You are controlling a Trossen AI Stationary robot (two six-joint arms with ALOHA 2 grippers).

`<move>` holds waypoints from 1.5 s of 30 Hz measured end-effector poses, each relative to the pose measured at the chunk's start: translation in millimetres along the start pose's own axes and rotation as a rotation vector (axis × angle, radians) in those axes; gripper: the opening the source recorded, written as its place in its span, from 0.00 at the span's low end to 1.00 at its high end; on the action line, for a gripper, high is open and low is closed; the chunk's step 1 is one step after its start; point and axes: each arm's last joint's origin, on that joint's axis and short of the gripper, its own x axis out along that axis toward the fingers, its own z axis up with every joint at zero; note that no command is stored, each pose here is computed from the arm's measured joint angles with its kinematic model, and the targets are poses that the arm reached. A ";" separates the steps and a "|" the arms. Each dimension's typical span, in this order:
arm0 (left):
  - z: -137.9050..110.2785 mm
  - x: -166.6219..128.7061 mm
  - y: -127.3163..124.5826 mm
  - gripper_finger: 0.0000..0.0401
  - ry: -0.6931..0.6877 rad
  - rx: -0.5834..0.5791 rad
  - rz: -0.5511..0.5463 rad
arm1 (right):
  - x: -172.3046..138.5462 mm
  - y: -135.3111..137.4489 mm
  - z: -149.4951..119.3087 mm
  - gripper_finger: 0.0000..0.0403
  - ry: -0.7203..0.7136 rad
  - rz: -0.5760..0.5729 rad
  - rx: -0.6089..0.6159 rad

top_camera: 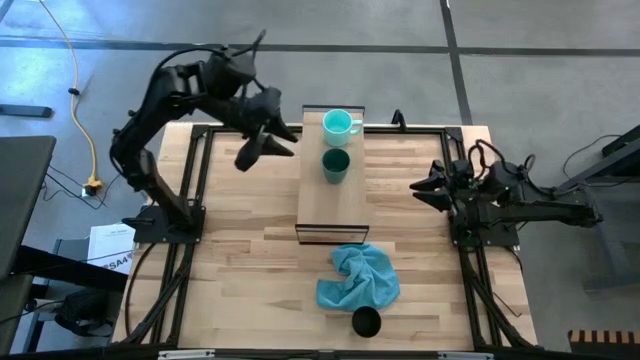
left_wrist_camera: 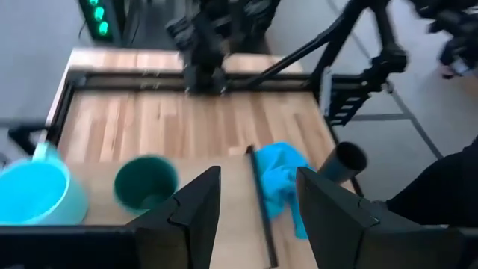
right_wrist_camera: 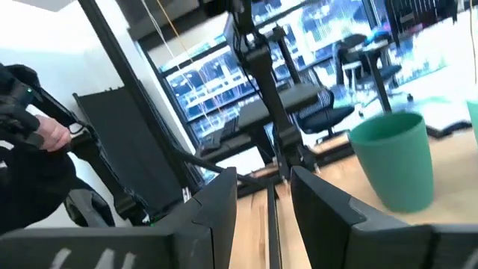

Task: Stack small to large cups/mugs on shelf
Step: Put the black cup on the shelf

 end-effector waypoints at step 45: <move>-76.3 -60.6 -93.0 0.41 -0.500 0.163 0.187 | 13.4 1.0 4.3 0.30 -0.048 0.039 -0.129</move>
